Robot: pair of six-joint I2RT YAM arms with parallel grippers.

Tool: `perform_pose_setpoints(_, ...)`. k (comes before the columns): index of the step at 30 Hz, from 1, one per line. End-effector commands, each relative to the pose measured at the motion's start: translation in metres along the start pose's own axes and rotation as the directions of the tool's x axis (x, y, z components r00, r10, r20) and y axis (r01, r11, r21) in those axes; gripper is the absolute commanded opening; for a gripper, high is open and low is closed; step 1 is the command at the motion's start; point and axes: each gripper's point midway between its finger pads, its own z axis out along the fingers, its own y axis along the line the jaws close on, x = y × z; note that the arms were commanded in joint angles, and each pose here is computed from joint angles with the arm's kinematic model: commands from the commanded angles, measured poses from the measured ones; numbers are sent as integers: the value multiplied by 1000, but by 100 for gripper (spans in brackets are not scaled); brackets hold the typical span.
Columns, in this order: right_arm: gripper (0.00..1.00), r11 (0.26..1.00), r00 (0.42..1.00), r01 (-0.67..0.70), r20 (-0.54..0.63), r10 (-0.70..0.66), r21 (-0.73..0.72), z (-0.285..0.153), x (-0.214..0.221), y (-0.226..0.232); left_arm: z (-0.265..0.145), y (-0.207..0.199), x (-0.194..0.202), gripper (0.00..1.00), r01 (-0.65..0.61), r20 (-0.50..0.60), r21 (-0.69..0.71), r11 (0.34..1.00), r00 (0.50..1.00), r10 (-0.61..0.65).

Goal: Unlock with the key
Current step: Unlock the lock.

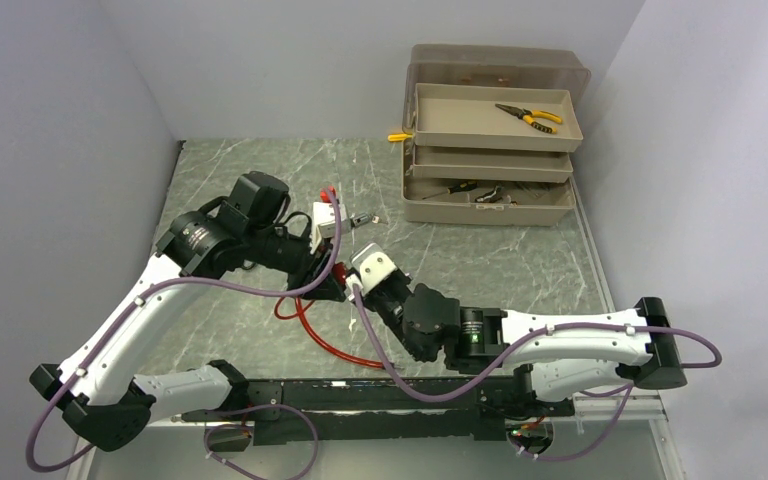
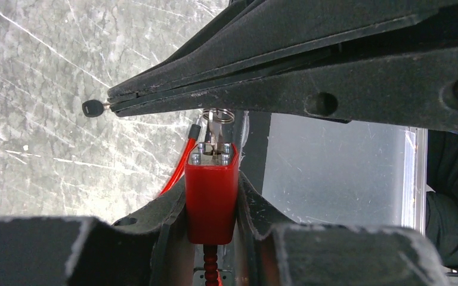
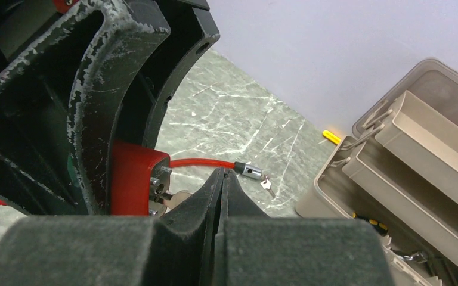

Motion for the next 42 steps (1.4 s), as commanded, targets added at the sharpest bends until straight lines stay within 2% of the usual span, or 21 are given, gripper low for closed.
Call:
perform_pose_setpoints(1,0,999,998,-44,46,45,-20,1,-8,14,-7,-9,-19,0,-50,79,24,998,996,48)
perform_pose_setpoints(13,0,996,999,-27,41,31,-82,1,0,49,-11,-9,-21,0,-46,100,23,999,994,43)
perform_pose_setpoints(24,0,977,994,-75,65,90,-199,1,-8,101,-14,-8,-27,0,-64,109,3,998,992,63)
perform_pose_setpoints(28,0,974,994,-78,59,93,-214,-3,-7,105,-16,-7,-30,0,-75,113,-10,997,991,75)
perform_pose_setpoints(32,0,983,994,-91,41,99,-158,-11,-8,78,-18,-5,-26,0,-89,103,-29,996,990,92)
perform_pose_setpoints(37,0,983,986,-160,25,163,-84,-27,-7,4,-23,-6,-13,0,-140,69,-51,989,987,143)
perform_pose_setpoints(39,9,979,980,-196,22,198,-62,-32,-8,-23,-25,-8,-7,0,-174,51,-49,983,983,177)
perform_pose_setpoints(42,31,976,976,-217,14,217,-22,-37,-10,-58,-28,-13,4,0,-253,18,-43,966,967,254)
